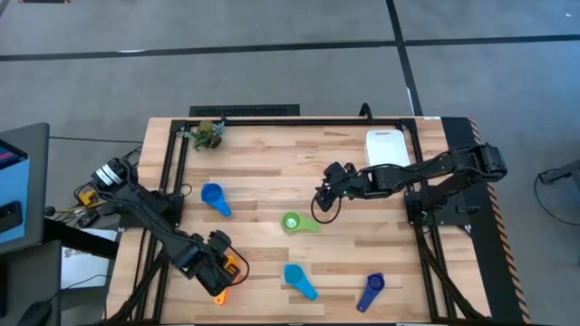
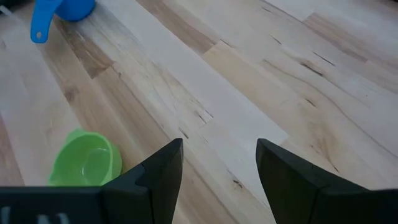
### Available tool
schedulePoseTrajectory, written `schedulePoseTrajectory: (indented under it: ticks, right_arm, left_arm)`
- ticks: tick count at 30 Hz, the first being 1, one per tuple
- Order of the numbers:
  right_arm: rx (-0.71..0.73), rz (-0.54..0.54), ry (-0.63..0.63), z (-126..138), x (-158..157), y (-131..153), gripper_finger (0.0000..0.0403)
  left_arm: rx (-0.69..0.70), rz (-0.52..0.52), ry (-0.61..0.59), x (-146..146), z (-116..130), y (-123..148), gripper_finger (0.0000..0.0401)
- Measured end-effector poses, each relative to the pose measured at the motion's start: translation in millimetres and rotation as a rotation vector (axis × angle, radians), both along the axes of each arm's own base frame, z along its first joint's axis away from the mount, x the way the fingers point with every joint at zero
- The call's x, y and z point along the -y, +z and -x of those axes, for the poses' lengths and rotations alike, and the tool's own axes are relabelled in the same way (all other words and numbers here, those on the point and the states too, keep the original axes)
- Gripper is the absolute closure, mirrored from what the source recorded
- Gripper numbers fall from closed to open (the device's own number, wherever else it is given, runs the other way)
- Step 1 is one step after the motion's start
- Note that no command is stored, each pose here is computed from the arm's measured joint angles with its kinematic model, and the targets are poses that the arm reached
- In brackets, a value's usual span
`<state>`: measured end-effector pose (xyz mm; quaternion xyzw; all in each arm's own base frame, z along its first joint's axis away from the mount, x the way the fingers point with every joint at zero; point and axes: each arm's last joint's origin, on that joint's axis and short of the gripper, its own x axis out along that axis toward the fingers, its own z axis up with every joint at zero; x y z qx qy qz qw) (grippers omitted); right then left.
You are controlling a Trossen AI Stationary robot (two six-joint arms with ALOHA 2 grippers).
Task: Nest measuring cups in basket
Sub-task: Stack the yellow measuring cup on top of the red measuring cup
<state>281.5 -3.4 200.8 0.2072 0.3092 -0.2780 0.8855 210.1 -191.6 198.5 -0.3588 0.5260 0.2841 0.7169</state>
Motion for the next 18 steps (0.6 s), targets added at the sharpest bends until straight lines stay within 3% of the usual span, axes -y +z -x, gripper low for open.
schedulePoseTrajectory:
  ticks: [4,18]
  right_arm:
    - [0.0,0.0,0.0,0.0,0.0,0.0,0.0178]
    - [0.0,0.001,-0.001,0.0,0.1,0.0,0.0178]
  left_arm:
    - [0.001,0.0,0.002,0.1,0.0,0.0,0.0396]
    - [0.016,-0.012,-0.016,2.1,-2.7,9.0,0.04]
